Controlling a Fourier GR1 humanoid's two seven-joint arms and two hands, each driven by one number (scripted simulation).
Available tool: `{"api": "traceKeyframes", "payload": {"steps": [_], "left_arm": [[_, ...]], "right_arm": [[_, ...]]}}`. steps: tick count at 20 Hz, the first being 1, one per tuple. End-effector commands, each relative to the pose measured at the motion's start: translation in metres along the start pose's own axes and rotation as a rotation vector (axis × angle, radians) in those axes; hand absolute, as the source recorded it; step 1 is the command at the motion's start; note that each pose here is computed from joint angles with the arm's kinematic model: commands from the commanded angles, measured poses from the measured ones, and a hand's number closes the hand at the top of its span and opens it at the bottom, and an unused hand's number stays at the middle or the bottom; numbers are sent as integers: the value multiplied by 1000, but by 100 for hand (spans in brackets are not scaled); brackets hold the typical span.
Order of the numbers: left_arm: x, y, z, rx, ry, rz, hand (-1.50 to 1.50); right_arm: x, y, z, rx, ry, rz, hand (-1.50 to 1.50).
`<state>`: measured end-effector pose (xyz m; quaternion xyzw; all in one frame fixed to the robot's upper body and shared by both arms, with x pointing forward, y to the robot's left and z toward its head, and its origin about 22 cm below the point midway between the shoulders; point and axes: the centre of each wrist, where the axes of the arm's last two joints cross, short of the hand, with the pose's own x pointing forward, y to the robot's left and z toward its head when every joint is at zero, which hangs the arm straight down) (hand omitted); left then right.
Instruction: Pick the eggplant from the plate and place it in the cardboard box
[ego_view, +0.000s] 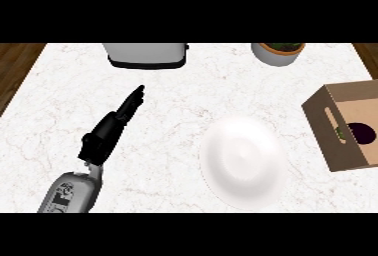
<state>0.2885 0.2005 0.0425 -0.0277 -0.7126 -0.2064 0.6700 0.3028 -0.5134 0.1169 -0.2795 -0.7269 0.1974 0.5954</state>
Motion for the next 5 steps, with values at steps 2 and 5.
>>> {"api": "traceKeyframes", "payload": {"steps": [2, 5], "left_arm": [[-11, 1, 11, 4, 14, 9, 0], [-4, 0, 12, 14, 6, -14, 0]], "right_arm": [[-11, -14, 3, -137, -31, -306, -150], [-8, -65, 18, -177, -26, -381, -150]]}}
